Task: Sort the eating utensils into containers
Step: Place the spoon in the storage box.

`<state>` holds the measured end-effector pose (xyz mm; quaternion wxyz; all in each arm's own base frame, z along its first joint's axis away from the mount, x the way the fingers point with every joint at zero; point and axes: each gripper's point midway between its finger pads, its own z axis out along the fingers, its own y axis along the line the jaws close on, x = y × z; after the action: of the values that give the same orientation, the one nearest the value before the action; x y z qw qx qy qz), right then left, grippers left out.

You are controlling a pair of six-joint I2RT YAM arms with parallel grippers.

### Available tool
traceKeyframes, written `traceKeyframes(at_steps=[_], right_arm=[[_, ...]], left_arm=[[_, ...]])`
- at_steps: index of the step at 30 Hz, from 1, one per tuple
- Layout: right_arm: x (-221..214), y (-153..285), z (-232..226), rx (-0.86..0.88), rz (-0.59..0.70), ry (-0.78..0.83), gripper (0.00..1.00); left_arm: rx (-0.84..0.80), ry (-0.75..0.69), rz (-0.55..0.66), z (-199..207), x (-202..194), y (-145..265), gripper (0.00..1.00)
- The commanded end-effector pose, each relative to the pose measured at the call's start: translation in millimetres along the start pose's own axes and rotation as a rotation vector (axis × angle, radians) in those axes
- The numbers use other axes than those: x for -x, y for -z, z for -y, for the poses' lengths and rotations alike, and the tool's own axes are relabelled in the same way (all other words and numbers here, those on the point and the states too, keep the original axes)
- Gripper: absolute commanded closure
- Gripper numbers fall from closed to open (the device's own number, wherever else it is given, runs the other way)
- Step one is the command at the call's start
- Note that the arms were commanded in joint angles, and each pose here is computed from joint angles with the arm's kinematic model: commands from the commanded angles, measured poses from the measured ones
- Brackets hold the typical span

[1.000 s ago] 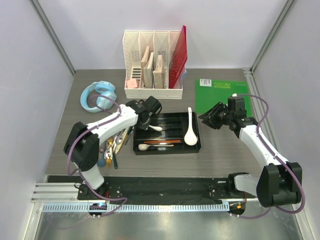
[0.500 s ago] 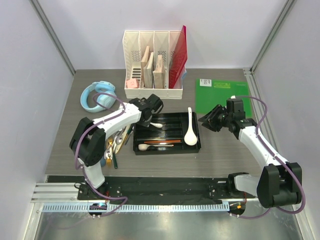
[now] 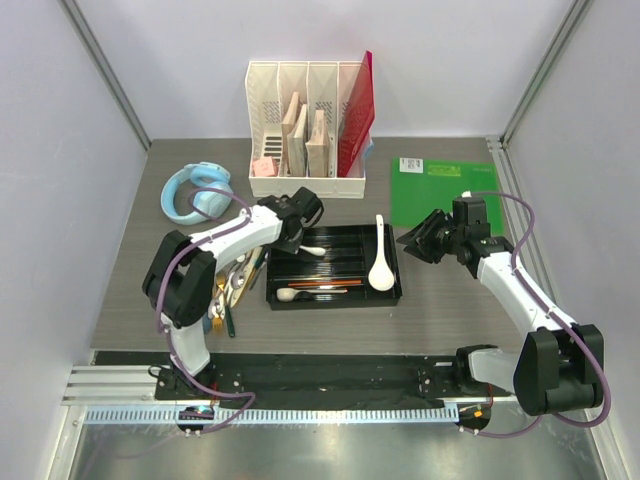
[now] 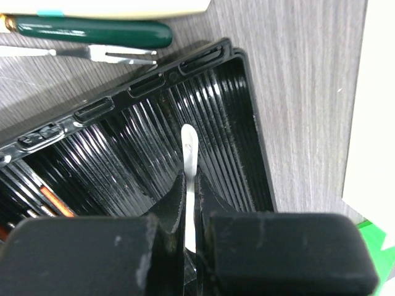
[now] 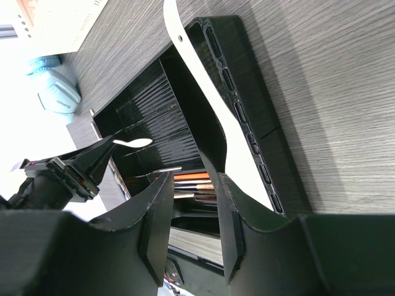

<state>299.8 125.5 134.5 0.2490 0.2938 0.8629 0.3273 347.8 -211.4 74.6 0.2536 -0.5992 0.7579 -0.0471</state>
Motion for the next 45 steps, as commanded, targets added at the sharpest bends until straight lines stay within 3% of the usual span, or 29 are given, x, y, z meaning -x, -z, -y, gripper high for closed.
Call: traceKeyframes(at_steps=[1,10,14,17,22,30,45], right_arm=[[7.2,-0.2,-5.9,0.011,0.028,0.029,0.60],[8.5,-3.2,-0.8,-0.007,0.033,0.034,0.60],[9.9,-5.0,1.7,-0.018,0.038,0.040,0.60],[12.3,-6.2,3.2,-0.027,0.044,0.048,0.60],[12.8,-9.9,2.4,-0.030,0.032,0.049,0.60],[14.3,-13.5,0.0,-0.028,0.022,0.046,0.60],[17.4,-10.5,-9.1,-0.002,0.027,0.046,0.60]], left_arm=[[-0.005,0.358,-0.023,20.5,-5.9,-3.7,1.00],[-0.031,0.303,-0.066,23.8,-10.7,3.7,1.00],[-0.051,0.173,-0.129,17.9,-16.1,19.2,1.00],[-0.049,0.073,-0.194,-7.9,-26.0,37.3,1.00],[-0.072,0.092,-0.199,-35.9,-15.8,54.6,1.00],[-0.053,0.085,-0.205,-47.8,-14.5,59.5,1.00],[-0.034,0.089,-0.213,-20.1,-42.5,28.6,1.00]])
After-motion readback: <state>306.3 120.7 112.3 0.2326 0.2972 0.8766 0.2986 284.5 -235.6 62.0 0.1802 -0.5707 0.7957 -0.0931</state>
